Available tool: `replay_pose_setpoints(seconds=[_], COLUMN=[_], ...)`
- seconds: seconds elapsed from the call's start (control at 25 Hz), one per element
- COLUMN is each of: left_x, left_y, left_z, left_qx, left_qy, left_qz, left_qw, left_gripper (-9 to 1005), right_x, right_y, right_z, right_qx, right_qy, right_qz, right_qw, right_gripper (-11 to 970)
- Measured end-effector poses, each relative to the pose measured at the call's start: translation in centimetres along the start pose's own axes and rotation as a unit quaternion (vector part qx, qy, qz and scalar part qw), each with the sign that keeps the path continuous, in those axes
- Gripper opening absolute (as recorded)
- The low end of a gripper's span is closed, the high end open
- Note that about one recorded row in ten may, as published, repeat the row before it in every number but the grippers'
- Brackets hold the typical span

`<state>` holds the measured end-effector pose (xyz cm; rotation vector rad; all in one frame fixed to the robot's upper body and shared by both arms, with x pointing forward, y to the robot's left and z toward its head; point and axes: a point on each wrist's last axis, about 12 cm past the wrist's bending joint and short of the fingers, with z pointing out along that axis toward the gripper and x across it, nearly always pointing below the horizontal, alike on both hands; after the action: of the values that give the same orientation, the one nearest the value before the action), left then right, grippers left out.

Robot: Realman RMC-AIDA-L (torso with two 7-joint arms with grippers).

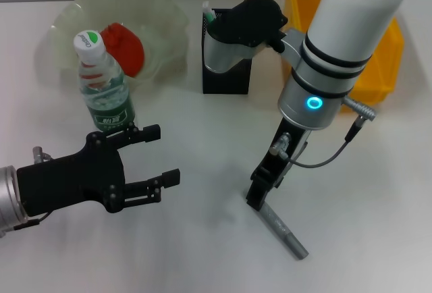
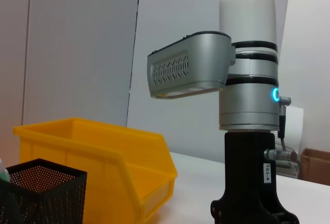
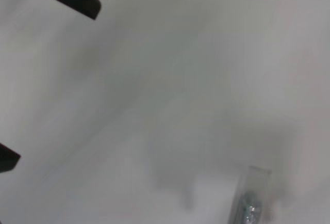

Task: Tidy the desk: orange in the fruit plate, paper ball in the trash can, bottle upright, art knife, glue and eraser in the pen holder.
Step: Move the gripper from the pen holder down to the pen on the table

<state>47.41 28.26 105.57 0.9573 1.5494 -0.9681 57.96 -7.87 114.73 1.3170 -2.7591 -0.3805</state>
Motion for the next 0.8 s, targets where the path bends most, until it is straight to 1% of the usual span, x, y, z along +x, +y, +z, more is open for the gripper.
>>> replay_pose_setpoints(seconds=[0.4,0.8], left_x=[0.0,0.0], left_y=[0.0,0.0], left_z=[0.1,0.1], left_qx=[0.000,0.000], left_qy=[0.000,0.000], left_qz=[0.000,0.000], left_qw=[1.000,1.000], left_gripper=[819,819], right_x=[0.2,0.3], right_y=[-0.1,-0.1], right_z=[1.2,1.5], right_qx=[0.000,0.000], right_qy=[0.005,0.006], right_qz=[0.000,-0.003], right_qw=[1.000,1.000], right_gripper=[491,478])
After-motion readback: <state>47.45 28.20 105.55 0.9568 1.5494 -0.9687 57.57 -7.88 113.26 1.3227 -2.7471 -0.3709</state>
